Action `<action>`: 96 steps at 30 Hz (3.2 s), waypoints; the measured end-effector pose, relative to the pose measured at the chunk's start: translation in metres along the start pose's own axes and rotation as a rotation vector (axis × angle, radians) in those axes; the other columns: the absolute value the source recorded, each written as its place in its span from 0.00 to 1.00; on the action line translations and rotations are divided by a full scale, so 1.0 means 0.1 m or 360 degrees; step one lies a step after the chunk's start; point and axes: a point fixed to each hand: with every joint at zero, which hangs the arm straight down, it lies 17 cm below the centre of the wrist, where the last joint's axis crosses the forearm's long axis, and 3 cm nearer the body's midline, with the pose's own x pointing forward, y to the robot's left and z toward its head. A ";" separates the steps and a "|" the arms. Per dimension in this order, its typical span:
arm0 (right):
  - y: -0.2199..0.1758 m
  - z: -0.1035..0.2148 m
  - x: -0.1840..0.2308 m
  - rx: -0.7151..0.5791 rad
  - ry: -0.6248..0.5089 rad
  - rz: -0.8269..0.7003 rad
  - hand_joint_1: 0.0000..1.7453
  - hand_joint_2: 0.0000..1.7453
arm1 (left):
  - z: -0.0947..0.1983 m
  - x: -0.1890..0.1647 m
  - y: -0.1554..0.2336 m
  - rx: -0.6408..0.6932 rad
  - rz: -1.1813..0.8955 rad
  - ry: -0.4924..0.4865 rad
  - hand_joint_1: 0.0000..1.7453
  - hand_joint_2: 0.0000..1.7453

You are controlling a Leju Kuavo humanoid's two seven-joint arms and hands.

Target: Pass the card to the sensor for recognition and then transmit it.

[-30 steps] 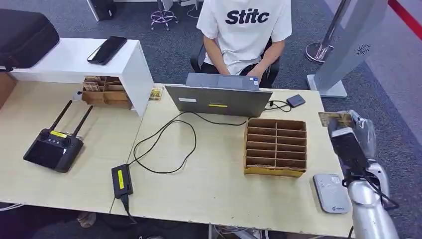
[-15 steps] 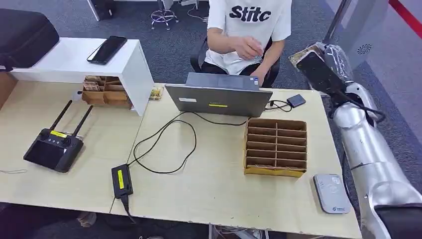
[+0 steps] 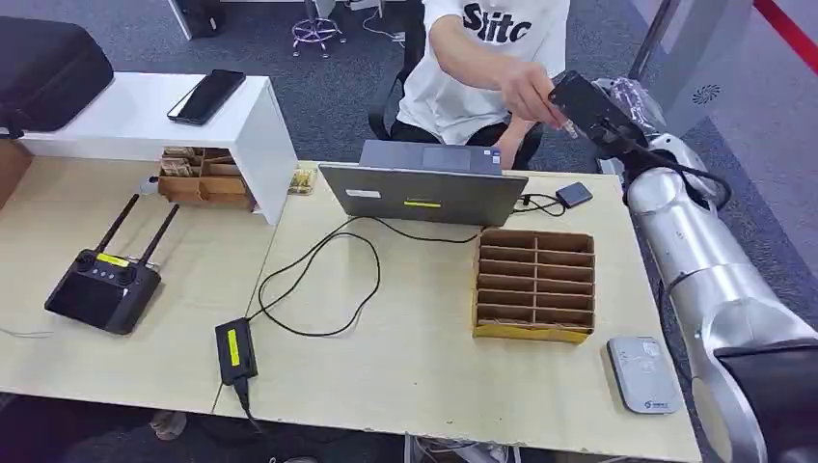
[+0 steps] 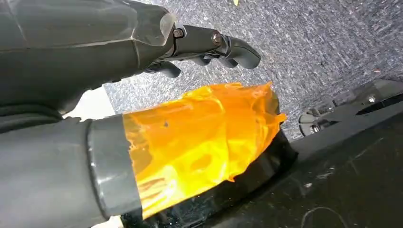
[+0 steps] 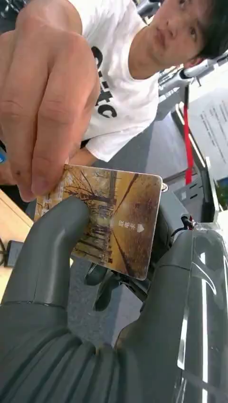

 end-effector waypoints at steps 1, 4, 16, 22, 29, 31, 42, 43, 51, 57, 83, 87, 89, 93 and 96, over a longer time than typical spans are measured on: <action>0.03 0.00 0.00 0.0009 0.0003 0.0000 0.98 1.00 | 0.00 0.01 0.00 0.0000 0.0000 -0.0003 0.00 0.00; 0.11 0.01 -0.01 0.0039 0.0017 -0.0004 0.00 1.00 | 0.00 0.02 0.00 -0.0001 0.0000 -0.0004 0.00 0.00; 0.36 0.05 0.02 0.0119 0.0034 0.0004 0.00 1.00 | 0.00 0.02 0.00 -0.0002 -0.0005 -0.0003 0.00 0.00; 0.27 0.03 0.20 0.0055 -0.0090 -0.0016 0.00 1.00 | 0.00 0.02 0.00 -0.0004 0.0017 -0.0004 0.00 0.00; 0.04 0.03 0.65 -0.0092 -0.0367 0.0074 0.00 1.00 | 0.00 -0.02 -0.03 -0.0012 0.0052 -0.0010 0.00 0.00; -0.01 0.09 0.74 -0.0142 -0.0440 0.0110 0.00 1.00 | 0.00 -0.05 -0.04 -0.0010 0.0075 -0.0006 0.00 0.00; -0.02 0.54 0.71 -0.0281 -0.0636 0.0131 0.00 1.00 | 0.00 -0.09 -0.05 -0.0003 0.0133 0.0001 0.00 0.00; -0.02 0.54 0.71 -0.0281 -0.0636 0.0131 0.00 1.00 | 0.00 -0.09 -0.05 -0.0003 0.0133 0.0001 0.00 0.00; 0.10 1.64 0.02 -0.0423 -0.0680 0.0123 0.00 1.00 | 0.01 -0.13 -0.10 -0.0005 0.0236 0.0017 0.00 0.00; 0.05 2.16 -0.25 -0.0490 -0.0646 0.0067 0.00 1.00 | 0.01 -0.14 -0.12 0.0000 0.0289 0.0030 0.00 0.00; 0.27 3.13 -0.82 -0.0494 -0.0375 0.0344 0.00 1.00 | 0.02 -0.16 -0.15 0.0004 0.0357 0.0043 0.00 0.00; 0.32 3.13 -0.90 -0.0487 -0.0326 0.0423 0.00 1.00 | 0.02 -0.16 -0.16 -0.0001 0.0357 0.0043 0.00 0.00; 0.35 3.13 -0.95 -0.0480 -0.0299 0.0455 0.00 1.00 | 0.02 -0.16 -0.16 -0.0003 0.0357 0.0043 0.00 0.00; 0.44 3.13 -1.06 -0.0448 -0.0256 0.0494 0.00 1.00 | 0.02 -0.16 -0.17 -0.0006 0.0353 0.0044 0.00 0.00; 0.53 3.10 -1.10 -0.0413 -0.0240 0.0497 0.00 1.00 | 0.02 -0.16 -0.16 -0.0006 0.0348 0.0047 0.00 0.00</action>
